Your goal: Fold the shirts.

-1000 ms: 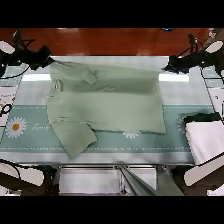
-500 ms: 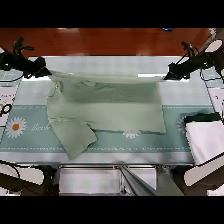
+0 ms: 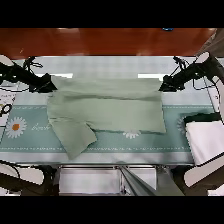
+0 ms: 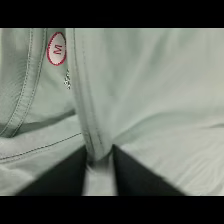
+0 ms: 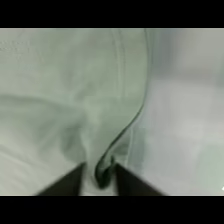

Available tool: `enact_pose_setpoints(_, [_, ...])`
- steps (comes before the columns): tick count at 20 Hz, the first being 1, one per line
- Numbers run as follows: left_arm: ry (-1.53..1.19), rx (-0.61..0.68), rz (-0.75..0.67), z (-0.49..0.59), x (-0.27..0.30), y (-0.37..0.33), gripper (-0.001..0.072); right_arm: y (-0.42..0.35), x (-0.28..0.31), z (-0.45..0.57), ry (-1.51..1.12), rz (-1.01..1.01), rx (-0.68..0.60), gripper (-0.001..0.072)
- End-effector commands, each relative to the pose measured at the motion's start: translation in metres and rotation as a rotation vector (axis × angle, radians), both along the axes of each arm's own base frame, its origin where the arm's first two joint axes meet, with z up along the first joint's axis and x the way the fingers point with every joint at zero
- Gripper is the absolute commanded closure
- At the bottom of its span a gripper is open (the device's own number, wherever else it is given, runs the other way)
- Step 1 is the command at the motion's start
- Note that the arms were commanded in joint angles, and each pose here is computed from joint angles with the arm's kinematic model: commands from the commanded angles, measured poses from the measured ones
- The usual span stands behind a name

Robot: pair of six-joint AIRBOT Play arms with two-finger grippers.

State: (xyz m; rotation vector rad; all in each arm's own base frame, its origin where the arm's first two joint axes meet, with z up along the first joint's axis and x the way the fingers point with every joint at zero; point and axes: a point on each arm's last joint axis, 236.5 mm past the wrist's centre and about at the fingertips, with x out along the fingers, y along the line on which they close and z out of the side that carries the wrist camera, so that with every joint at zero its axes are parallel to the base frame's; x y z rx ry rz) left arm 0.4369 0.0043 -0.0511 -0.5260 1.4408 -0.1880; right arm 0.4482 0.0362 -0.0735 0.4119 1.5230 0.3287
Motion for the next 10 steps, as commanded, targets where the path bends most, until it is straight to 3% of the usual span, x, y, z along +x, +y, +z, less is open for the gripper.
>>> enact_pose_setpoints(1, [0.092, 0.034, -0.020, -0.002, -0.023, 0.012, 0.0198, -0.004, -0.006, 0.007, 0.018, -0.026, 0.013, 0.0297])
enact_pose_setpoints(3, [0.137, 0.127, 0.034, 0.006, -0.039, 0.044, 0.0198, -0.021, -0.009, 0.031, -0.012, -0.055, 0.010, 0.0296])
enact_pose_setpoints(6, [0.119, 0.141, 0.085, 0.024, -0.069, 0.069, 0.0198, -0.039, -0.019, 0.079, -0.088, -0.096, 0.079, 0.0296])
enact_pose_setpoints(10, [0.163, -0.005, 0.249, 0.012, -0.143, 0.068, 0.0198, -0.046, -0.061, 0.082, -0.167, -0.249, 0.160, 0.0296])
